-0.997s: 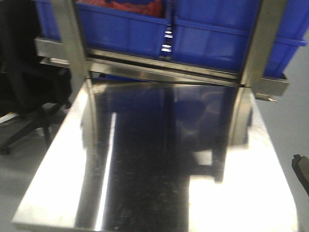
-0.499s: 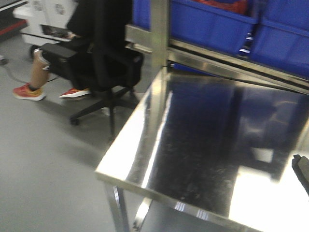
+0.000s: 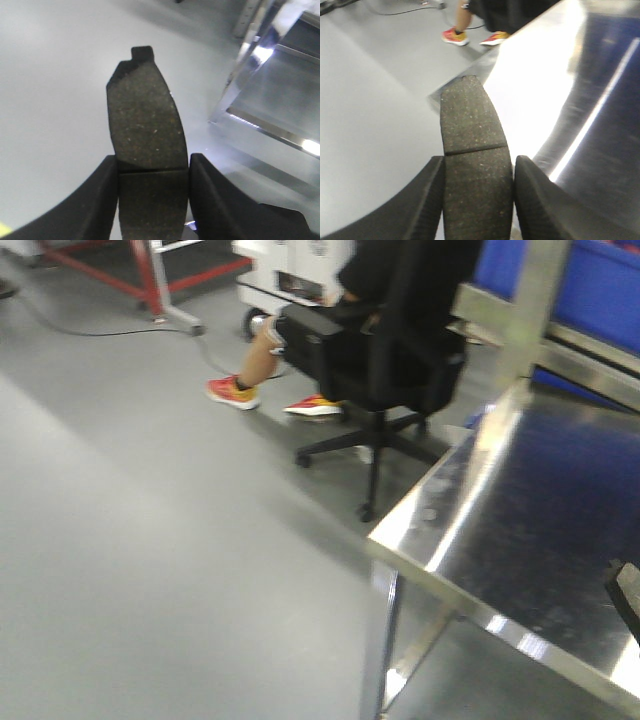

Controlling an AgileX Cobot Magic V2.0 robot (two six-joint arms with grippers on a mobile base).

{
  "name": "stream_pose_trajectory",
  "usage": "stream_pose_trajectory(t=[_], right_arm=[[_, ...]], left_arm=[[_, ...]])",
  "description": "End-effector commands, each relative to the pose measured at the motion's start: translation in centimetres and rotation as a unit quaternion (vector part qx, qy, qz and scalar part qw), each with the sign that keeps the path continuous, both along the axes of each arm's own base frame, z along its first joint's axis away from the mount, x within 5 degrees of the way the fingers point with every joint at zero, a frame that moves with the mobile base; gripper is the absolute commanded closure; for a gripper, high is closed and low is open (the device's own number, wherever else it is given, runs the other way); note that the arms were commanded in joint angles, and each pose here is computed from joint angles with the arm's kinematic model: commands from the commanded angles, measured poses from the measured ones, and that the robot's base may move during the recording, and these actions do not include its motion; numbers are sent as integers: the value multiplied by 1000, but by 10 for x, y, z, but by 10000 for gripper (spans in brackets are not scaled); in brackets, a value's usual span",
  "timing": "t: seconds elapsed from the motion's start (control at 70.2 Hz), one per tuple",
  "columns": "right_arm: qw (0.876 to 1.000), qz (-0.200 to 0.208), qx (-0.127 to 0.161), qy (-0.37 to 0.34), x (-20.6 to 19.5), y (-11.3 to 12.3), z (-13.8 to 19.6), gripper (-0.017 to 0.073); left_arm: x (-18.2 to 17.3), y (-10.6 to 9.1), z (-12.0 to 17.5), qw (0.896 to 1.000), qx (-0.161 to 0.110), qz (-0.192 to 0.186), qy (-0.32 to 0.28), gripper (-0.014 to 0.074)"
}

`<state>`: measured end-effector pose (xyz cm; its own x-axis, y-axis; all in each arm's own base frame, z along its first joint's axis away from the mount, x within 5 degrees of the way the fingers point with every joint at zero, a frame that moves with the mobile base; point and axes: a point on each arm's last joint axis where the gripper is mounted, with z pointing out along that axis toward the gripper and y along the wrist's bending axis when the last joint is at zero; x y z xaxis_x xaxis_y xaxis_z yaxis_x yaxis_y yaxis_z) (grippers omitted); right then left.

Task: Move and align brake pads A on conveyor
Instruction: 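Back away from the table and drive along the yellow line toward the cones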

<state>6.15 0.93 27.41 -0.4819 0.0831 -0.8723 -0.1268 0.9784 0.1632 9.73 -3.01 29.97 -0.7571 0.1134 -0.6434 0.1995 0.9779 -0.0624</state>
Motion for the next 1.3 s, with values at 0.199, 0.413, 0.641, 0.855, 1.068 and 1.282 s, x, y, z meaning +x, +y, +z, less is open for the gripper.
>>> stream_pose_trajectory(t=[0.199, 0.413, 0.641, 0.855, 1.068, 1.282], right_arm=[[998, 9, 4, -56, 3, 2, 16, 520], [998, 9, 4, -56, 3, 2, 16, 520], [999, 7, 1, -49, 3, 1, 15, 520], [999, 7, 1, -49, 3, 1, 15, 520], [999, 7, 1, -49, 3, 1, 15, 520], [999, 7, 1, -49, 3, 1, 15, 520]], left_arm=[[4, -2, 14, 999, -19, 0, -47, 600], [4, -2, 14, 999, -19, 0, -47, 600], [4, -2, 13, 999, -19, 0, -46, 600], [3, -2, 13, 999, -19, 0, -46, 600], [3, -2, 13, 999, -18, 0, -45, 600], [3, -2, 13, 999, -17, 0, -42, 600]])
